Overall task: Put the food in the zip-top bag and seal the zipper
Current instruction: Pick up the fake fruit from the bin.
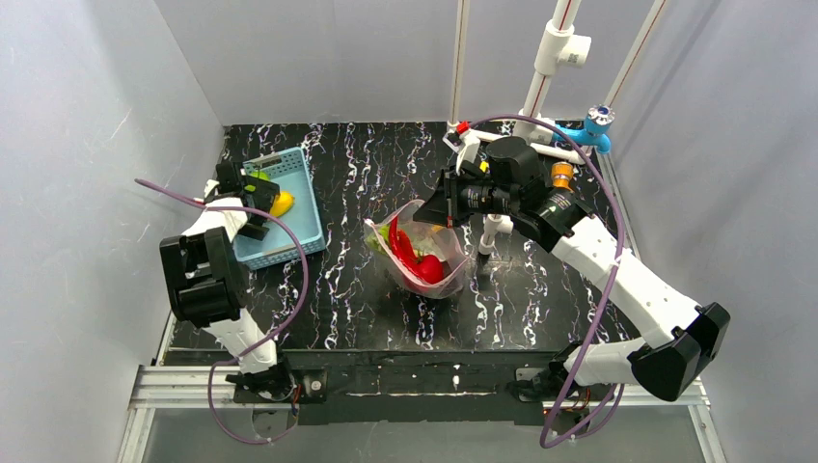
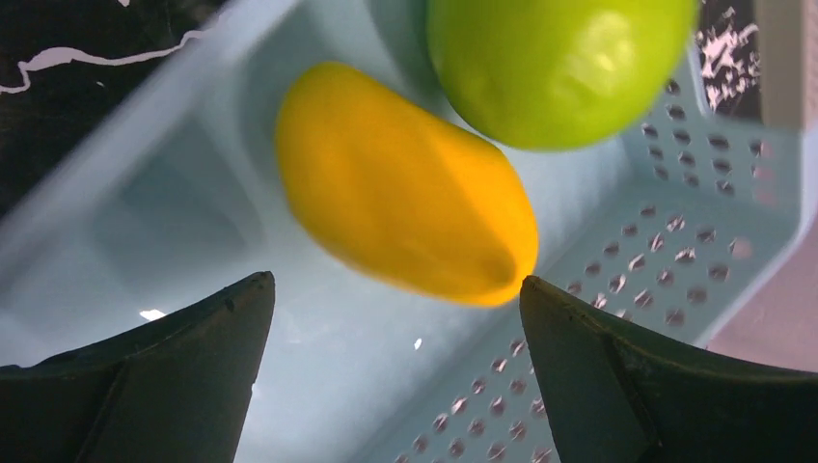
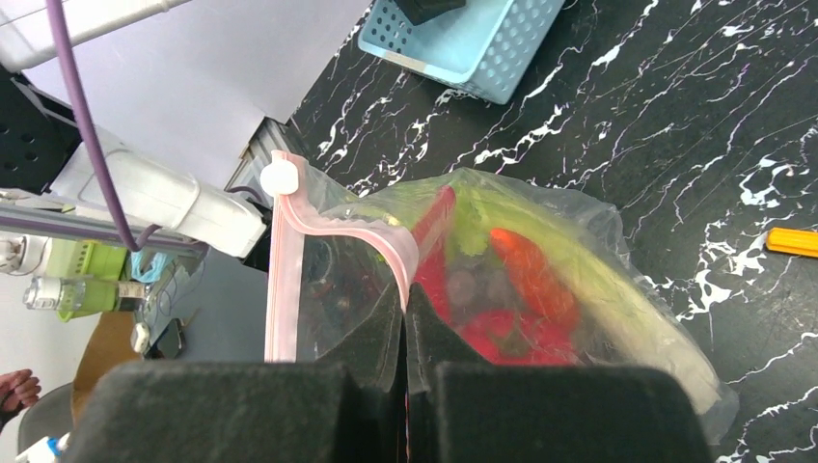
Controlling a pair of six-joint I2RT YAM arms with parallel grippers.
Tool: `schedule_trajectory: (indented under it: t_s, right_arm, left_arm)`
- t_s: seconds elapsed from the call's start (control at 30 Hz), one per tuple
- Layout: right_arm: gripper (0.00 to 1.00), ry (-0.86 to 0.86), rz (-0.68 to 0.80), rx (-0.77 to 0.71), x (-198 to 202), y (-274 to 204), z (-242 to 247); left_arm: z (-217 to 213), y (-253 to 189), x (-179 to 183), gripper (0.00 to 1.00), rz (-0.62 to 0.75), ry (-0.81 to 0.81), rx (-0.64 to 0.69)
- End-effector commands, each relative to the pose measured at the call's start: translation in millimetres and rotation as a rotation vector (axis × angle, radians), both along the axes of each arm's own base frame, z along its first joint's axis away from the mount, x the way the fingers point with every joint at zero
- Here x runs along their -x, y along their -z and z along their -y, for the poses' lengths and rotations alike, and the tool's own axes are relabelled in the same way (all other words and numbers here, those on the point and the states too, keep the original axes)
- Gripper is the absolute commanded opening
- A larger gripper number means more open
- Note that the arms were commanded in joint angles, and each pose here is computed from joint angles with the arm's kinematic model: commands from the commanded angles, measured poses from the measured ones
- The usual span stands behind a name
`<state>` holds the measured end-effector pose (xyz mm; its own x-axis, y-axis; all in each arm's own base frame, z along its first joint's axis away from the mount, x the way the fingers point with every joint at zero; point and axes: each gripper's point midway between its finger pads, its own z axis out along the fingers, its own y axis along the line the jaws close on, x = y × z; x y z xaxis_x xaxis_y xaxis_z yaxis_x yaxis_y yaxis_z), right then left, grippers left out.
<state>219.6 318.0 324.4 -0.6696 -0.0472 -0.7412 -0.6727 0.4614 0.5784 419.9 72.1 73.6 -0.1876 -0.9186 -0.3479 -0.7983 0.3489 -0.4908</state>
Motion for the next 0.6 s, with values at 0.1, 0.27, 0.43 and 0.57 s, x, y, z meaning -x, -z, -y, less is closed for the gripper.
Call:
schedule_trajectory:
  t_s: [0.1, 0.27, 0.43, 0.57]
  right_arm:
    - [0.01, -0.033, 0.028, -0.07, -3, -27, -12]
    - [0.01, -0.03, 0.025, -0.066, -2, -27, -11]
    - [0.01, -0.029, 0.028, -0.069, -1, -30, -10]
    - [0.01, -0.028, 0.029, -0.072, 1, -32, -8]
  left_arm:
    - [-14, 32, -2, 0.98, -0.072, -0.189, 0.098]
    - [-13, 34, -5, 0.98, -0.066, -0.169, 0.106]
    - [-19, 30, -1, 0.85, -0.058, -0.145, 0.043]
    - [-24, 26, 0, 0.79, -0.054, -0.13, -0.001]
